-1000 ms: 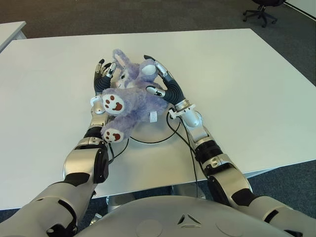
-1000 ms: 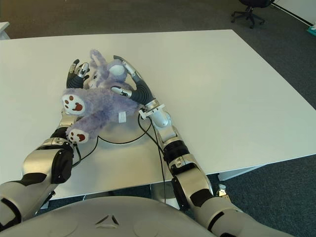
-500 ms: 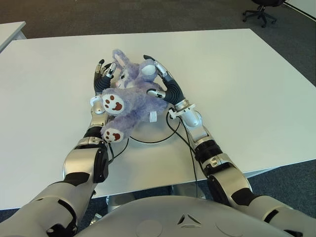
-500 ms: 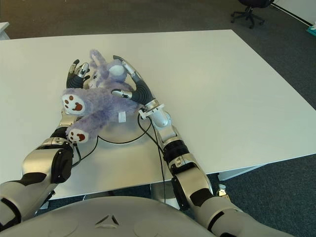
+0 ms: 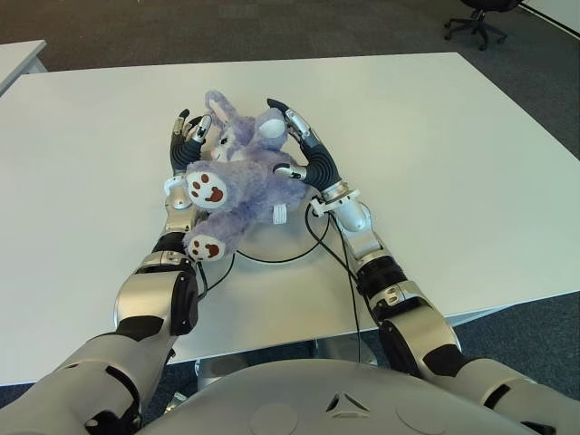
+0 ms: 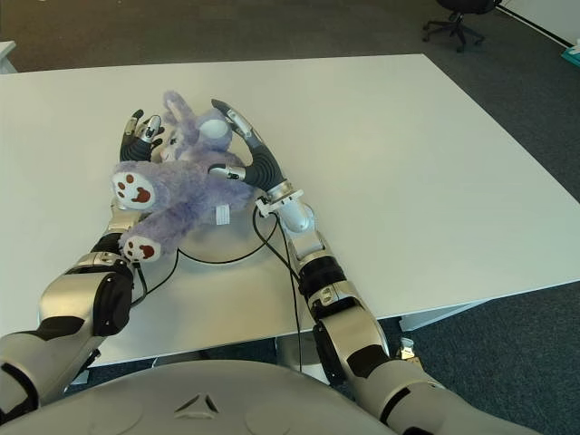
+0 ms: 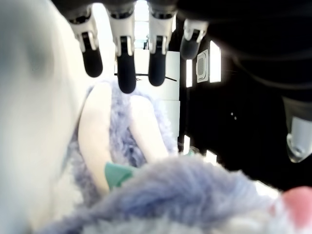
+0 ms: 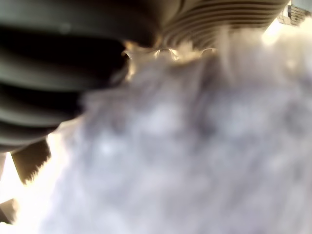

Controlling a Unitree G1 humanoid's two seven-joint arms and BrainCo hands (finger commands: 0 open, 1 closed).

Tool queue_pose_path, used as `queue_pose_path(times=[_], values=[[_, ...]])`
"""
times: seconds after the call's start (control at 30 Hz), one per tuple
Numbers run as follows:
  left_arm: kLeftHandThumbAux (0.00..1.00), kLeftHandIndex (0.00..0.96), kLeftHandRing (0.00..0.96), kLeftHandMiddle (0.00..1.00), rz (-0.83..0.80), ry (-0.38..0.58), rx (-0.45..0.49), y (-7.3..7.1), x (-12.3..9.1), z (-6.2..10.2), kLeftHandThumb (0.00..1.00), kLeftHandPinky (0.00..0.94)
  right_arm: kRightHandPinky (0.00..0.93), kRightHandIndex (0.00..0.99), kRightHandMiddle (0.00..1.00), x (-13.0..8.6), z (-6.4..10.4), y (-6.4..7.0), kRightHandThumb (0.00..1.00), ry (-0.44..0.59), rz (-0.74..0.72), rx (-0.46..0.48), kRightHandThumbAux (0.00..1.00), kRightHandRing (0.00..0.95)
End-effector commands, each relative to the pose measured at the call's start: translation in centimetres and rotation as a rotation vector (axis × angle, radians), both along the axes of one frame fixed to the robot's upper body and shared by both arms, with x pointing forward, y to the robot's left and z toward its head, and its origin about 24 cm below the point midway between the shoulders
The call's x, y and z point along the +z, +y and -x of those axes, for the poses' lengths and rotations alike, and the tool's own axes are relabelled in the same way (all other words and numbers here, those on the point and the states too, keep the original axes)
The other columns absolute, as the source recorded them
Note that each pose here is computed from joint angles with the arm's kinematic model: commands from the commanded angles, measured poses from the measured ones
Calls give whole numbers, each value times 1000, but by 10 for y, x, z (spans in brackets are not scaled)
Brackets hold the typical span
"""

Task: Put the doll into the plate.

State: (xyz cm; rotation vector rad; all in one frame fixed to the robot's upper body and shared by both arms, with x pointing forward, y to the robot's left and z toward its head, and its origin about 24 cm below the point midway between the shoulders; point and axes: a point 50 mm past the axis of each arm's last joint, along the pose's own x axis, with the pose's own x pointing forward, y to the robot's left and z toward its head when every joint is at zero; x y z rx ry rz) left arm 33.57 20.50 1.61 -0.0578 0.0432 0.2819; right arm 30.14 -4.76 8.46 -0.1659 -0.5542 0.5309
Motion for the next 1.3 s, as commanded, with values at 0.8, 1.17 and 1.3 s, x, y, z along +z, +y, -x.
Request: queue_pose_path(times=[0.8,1.17,1.3], values=[[455,46,207,196,41,200,6,-1,-46,29,0,201,0,0,0,-51,24,-14,0,185,-45,-60,423,0],[464,53,204,193,32,201,3,0,-46,29,0,183,0,0,0,-35,22,-11,58,101,-87,-76,477,0],[463,59,194,191,31,203,4,0,-46,29,0,174,0,0,0,-29,22,-10,84,75,-108,-77,489,0]])
